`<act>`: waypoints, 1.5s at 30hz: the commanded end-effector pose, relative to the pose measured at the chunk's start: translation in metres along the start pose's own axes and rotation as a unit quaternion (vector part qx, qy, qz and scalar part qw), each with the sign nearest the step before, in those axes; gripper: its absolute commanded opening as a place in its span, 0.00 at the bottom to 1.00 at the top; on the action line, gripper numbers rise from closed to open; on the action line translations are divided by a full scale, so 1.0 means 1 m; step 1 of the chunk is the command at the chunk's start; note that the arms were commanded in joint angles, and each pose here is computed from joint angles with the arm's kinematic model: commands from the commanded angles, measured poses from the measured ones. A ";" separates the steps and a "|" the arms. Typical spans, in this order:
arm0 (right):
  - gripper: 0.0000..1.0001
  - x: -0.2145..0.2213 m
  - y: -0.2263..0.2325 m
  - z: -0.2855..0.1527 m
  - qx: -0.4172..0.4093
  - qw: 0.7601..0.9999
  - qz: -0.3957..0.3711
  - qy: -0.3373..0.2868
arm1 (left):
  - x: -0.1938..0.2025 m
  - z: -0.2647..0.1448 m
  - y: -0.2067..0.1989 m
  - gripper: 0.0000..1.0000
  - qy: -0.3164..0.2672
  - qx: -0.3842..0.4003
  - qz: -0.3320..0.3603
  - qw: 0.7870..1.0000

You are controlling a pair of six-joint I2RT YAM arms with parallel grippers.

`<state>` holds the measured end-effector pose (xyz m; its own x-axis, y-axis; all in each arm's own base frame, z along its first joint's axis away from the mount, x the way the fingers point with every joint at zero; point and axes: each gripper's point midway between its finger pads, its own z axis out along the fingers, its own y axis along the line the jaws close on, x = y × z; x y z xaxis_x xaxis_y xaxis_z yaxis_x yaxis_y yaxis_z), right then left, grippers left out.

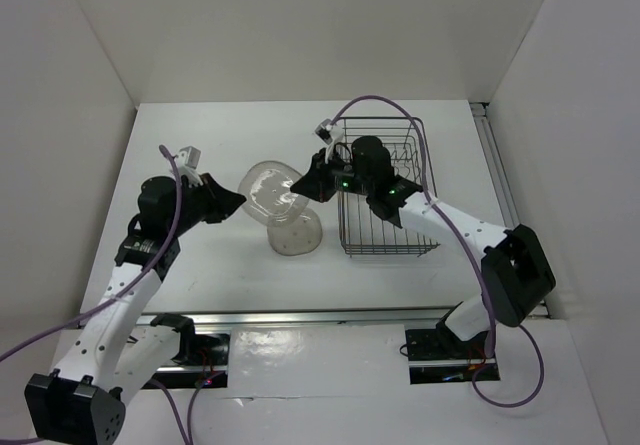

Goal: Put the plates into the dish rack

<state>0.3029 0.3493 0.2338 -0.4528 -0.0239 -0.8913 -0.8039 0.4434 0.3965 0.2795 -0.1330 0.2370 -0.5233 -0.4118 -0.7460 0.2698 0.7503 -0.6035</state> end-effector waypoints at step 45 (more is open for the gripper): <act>0.04 -0.038 -0.256 -0.186 0.641 0.765 0.045 -0.054 | 0.011 0.005 0.026 1.00 0.038 -0.080 -0.052 0.995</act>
<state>0.4446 0.0653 0.2030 -0.4343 0.0744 -0.8977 0.2938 0.9538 -0.0630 0.2824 -0.1234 0.1974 -0.6382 -0.4496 -0.6250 0.0628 0.7787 -0.6243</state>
